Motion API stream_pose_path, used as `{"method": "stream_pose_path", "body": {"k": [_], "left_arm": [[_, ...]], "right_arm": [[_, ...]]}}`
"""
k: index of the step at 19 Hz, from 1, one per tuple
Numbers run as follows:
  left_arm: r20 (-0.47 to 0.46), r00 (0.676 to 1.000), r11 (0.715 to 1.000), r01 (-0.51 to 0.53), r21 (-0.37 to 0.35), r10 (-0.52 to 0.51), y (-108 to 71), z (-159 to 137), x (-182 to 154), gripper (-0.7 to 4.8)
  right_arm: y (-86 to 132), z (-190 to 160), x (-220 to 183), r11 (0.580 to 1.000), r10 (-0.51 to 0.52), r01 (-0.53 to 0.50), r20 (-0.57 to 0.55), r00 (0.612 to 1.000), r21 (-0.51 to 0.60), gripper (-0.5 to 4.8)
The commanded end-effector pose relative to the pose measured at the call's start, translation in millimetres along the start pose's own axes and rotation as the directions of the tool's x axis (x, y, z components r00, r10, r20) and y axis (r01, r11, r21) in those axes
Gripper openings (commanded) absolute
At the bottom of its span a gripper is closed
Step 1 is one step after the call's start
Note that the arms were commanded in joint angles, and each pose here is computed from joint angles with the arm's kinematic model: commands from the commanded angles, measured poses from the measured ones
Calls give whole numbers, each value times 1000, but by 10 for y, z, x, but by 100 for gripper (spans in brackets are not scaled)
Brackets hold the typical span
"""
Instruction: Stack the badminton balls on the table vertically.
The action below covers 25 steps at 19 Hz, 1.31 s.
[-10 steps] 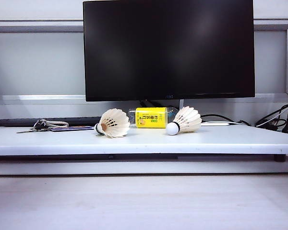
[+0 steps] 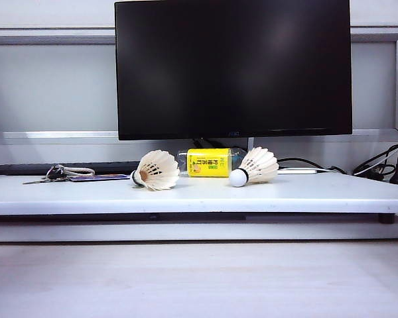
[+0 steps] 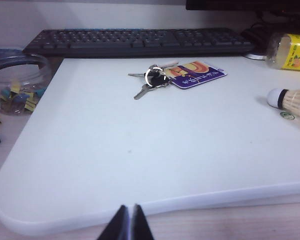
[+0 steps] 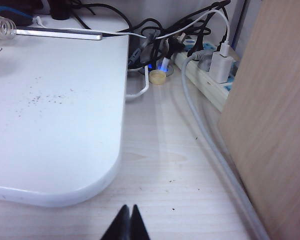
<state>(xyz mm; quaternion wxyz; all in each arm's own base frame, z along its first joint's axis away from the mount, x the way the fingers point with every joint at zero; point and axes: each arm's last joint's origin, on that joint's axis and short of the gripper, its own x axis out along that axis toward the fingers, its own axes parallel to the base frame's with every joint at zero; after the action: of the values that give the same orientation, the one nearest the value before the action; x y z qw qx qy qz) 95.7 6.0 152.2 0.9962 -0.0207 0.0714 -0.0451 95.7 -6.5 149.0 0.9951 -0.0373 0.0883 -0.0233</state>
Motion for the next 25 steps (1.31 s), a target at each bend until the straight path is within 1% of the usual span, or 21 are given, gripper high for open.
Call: {"method": "stream_pose_path", "body": {"k": [1, 7, 9, 12, 15, 17, 19, 20, 21, 22, 23, 24, 25], "left_arm": [[-13, 1000, 1000, 2, -2, -2, 0, -22, 1, 25], [-12, 1000, 1000, 2, -1, -2, 0, -21, 1, 25], [2, 1000, 1000, 3, 1, -3, 0, -8, 2, 25], [16, 999, 999, 46, 6, -46, -13, 6, 1, 25], [15, 998, 998, 54, -20, -54, -15, 6, 1, 25], [13, 996, 996, 83, -21, -83, -23, 2, 2, 25], [14, 996, 996, 86, -28, -86, -24, 2, 1, 25], [13, 995, 991, 99, -96, -98, -27, 2, 1, 25], [13, 994, 984, 105, -141, -105, -30, 1, 1, 25], [13, 992, 962, 125, -243, -126, -36, 2, 0, 25], [12, 992, 948, 123, -295, -125, -36, 1, 0, 25], [12, 992, 925, 121, -361, -125, -36, 1, 0, 25], [12, 992, 915, 120, -386, -125, -36, 1, 0, 25]], "right_arm": [[1, 0, -1, 1000, 2, -2, 1, 1000, 4, -5], [2, 0, -1, 1000, 3, -3, 1, 1000, 5, -5], [2, 0, -1, 1000, 4, -4, 1, 1000, 5, -5], [4, 0, -1, 1000, 11, -11, 1, 1000, 9, -5], [4, 0, -1, 1000, 11, -11, 1, 1000, 13, -5], [4, 0, -1, 998, 11, -11, 1, 1000, 54, -5], [4, 0, -1, 990, 11, -11, 1, 1000, 144, -5], [4, 0, -1, 980, 11, -11, 1, 1000, 201, -5], [4, 0, -1, 973, 11, -11, 1, 1000, 230, -5], [4, 0, -1, 950, 11, -11, 1, 1000, 312, -5], [4, 0, -1, 933, 11, -11, 1, 1000, 361, -5], [6, 0, -1, 899, 16, -15, 1, 1000, 438, -5], [9, 0, -1, 880, 29, -27, 2, 1000, 473, -5]]}}
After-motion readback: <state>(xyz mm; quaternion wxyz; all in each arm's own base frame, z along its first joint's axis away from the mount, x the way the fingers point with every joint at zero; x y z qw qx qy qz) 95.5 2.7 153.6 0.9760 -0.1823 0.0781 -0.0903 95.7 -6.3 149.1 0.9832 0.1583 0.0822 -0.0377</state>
